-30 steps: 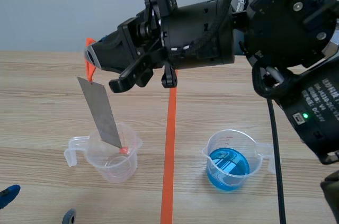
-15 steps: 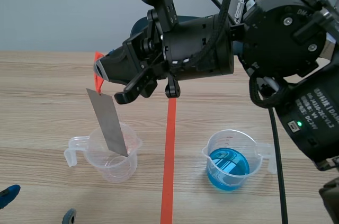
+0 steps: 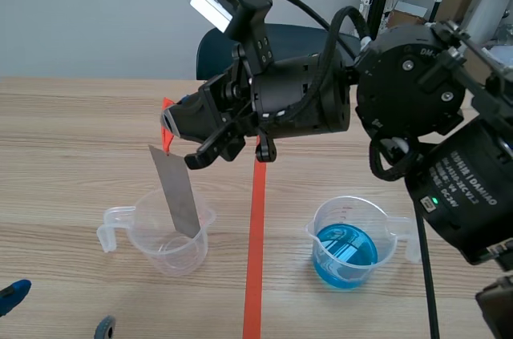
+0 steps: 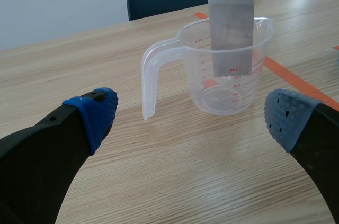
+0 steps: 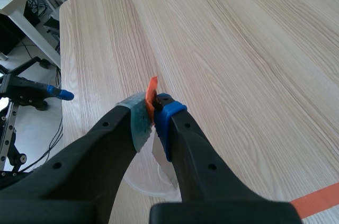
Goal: Do the redox reaction experiment. put the plate into the left beaker
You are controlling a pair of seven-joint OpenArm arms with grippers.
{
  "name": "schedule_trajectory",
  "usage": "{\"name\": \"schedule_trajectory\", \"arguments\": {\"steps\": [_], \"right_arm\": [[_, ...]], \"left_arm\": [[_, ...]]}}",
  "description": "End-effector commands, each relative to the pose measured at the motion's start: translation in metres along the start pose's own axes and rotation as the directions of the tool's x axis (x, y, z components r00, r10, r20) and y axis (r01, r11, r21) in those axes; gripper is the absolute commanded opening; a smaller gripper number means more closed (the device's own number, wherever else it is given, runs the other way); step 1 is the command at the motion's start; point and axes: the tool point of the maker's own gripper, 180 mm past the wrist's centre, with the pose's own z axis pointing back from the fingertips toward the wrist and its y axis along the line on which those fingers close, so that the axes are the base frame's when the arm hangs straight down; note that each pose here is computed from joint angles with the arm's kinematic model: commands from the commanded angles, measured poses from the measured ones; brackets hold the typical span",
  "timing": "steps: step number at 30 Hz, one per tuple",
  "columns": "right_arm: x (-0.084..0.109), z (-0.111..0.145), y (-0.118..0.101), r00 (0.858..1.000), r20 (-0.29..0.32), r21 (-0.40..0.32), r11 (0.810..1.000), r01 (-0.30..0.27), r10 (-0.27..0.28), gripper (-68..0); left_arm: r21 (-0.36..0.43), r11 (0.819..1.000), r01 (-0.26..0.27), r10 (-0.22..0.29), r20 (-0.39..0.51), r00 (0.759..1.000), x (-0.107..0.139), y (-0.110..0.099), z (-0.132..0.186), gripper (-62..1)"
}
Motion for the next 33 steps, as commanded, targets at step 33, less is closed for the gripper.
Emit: {"name": "schedule_trajectory", "arguments": {"steps": [33], "right_arm": [[-0.003,-0.016,0.019,0.997,0.030,0.032,0.997,-0.077,0.076,-67.7]], "left_arm": [[0.001,1.000,-0.005,0.005,0.017,1.000,0.004,-0.001,0.000,-2.6]]}}
